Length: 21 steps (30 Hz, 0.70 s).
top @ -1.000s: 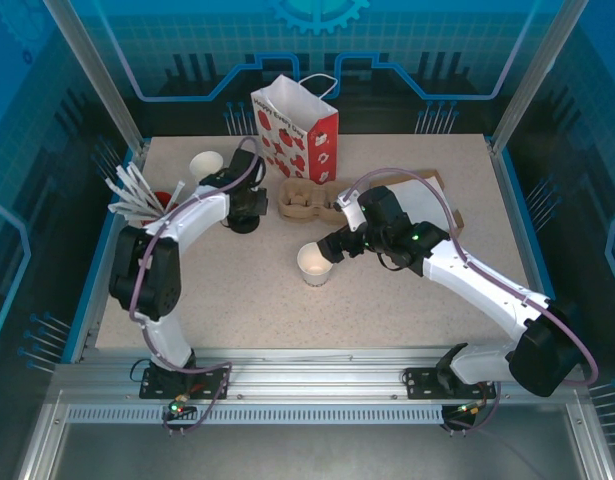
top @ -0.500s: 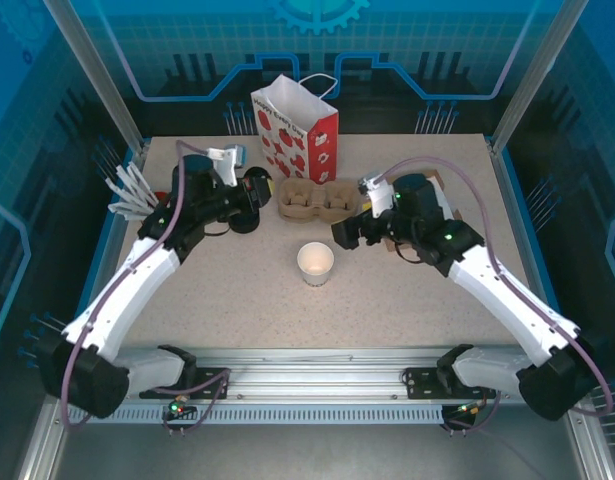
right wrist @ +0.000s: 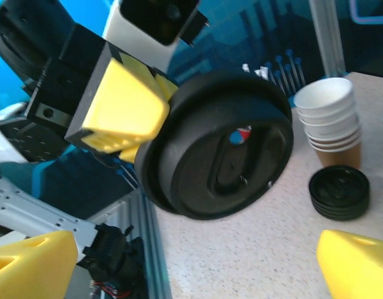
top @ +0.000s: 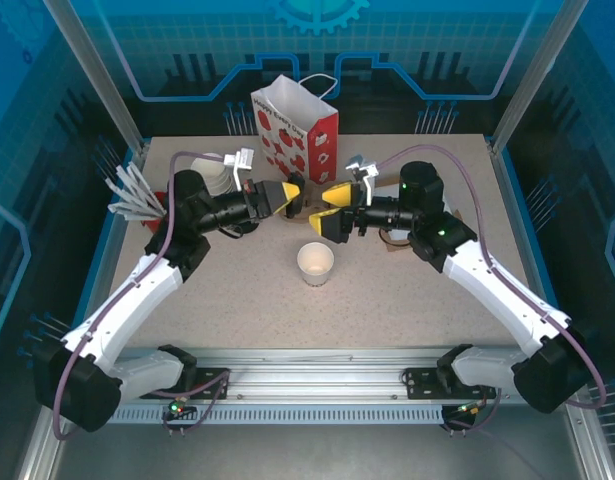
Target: Pack the takeout coffee
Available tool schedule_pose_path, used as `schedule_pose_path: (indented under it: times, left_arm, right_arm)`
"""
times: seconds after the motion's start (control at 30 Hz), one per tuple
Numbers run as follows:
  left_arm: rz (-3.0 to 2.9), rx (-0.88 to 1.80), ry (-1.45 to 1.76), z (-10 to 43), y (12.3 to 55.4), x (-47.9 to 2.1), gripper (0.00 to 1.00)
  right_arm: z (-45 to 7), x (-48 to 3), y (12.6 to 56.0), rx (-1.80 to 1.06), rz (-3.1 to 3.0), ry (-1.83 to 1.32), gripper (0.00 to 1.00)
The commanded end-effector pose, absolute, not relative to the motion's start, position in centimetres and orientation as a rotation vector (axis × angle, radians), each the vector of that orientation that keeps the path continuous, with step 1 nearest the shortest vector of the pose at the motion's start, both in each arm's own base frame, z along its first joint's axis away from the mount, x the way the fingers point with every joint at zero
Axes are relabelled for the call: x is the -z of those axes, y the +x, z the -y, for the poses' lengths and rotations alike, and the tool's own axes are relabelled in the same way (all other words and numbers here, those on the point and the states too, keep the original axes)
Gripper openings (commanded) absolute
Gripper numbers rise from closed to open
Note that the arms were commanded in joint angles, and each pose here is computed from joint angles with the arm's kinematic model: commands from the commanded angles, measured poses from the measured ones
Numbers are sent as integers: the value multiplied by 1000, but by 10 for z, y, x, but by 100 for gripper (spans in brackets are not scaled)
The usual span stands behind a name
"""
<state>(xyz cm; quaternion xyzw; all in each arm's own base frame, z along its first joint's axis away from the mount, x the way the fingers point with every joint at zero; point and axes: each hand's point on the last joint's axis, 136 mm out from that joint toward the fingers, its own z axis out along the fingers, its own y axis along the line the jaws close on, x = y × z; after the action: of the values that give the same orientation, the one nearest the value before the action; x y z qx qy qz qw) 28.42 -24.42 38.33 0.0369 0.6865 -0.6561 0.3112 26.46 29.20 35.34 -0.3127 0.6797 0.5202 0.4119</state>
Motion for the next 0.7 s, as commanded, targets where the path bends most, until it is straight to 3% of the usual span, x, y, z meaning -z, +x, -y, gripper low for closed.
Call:
schedule_pose_path:
  times: [0.0,0.5,0.67]
  left_arm:
    - [-1724,1899,118,247,267,-405,12]
    - [-1661,2019,78,255,266,-409,11]
    - [-1636,2043,77,255,266,-413,11]
  right_arm:
    - [-294,-369,258,-1412,-1613,-814,100]
    - [-300,-376,280,-1503,-1545,-707,100]
    - [-303,-376,279,-1530,-1534,-711,95]
